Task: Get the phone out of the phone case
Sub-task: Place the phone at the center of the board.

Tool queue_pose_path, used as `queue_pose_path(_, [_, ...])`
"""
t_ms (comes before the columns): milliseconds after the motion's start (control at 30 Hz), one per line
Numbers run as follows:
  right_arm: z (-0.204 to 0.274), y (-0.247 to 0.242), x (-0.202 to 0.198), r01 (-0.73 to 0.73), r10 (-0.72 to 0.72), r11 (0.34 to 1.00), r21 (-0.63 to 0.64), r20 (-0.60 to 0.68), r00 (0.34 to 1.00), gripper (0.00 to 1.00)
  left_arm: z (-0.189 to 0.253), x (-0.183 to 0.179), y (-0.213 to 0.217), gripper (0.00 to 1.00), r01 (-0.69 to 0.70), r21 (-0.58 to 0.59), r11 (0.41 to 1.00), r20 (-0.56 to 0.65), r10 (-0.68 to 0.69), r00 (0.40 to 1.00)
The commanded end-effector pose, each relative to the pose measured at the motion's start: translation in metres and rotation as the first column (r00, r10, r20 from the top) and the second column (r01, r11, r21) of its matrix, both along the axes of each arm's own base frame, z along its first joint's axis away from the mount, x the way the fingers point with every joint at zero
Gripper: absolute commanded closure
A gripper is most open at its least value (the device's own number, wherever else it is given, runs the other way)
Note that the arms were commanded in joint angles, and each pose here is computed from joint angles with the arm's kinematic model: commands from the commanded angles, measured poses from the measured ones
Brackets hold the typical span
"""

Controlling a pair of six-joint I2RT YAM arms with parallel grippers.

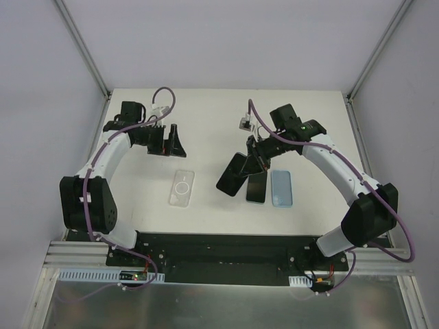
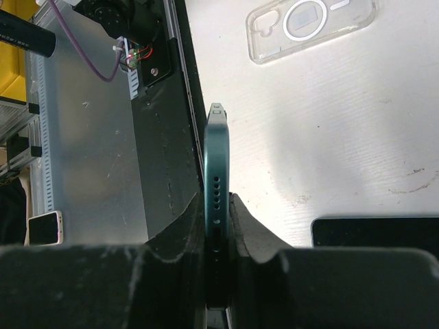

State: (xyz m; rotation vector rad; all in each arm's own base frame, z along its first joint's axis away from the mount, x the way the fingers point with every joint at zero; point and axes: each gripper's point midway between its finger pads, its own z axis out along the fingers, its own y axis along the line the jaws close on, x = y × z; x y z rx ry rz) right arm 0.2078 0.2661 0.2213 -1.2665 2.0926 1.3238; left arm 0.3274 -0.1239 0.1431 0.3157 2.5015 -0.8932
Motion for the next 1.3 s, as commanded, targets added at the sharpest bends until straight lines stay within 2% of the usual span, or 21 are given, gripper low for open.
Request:
queue_pose_path(0, [0.02, 0.005, 0.001, -0.012, 0.009, 0.997, 0.074, 0.041, 0.999, 1.0, 0.066, -0.011, -0.025, 0.01, 0.139, -0.162, 0.977, 0.148, -0.116, 0.982])
queue_pose_path(100, [0.021, 0.007, 0.004, -0.007, 0.004, 0.997, 0.082, 0.031, 1.0, 1.0, 0.084, -0.021, -0.041, 0.01, 0.213, -0.2, 0.956, 0.193, -0.175, 0.966])
queue_pose_path(333, [0.025, 0.011, 0.004, -0.009, 0.008, 0.995, 0.102, 0.012, 1.0, 1.0, 0.1, -0.045, -0.084, 0.01, 0.374, -0.207, 0.904, 0.265, -0.316, 0.911])
queue_pose_path(533, [0.027, 0.013, 0.002, -0.021, 0.024, 0.992, 0.122, -0.021, 0.999, 1.0, 0.115, -0.061, -0.113, 0.01, 0.511, -0.278, 0.813, 0.31, -0.428, 0.849])
queue_pose_path(667, [0.023, 0.015, 0.001, -0.034, 0.039, 0.991, 0.127, -0.042, 0.998, 1.0, 0.116, -0.07, -0.124, 0.01, 0.584, -0.267, 0.767, 0.357, -0.484, 0.799])
queue_pose_path(1033, [0.024, 0.02, 0.001, -0.065, 0.079, 0.986, 0.153, -0.085, 0.993, 1.0, 0.101, -0.077, -0.148, 0.02, 0.675, -0.211, 0.707, 0.398, -0.569, 0.72])
queue_pose_path(1267, [0.025, 0.022, 0.004, -0.06, 0.075, 0.986, 0.153, -0.093, 0.993, 1.0, 0.096, -0.081, -0.157, 0.09, 0.695, -0.232, 0.681, 0.405, -0.582, 0.705])
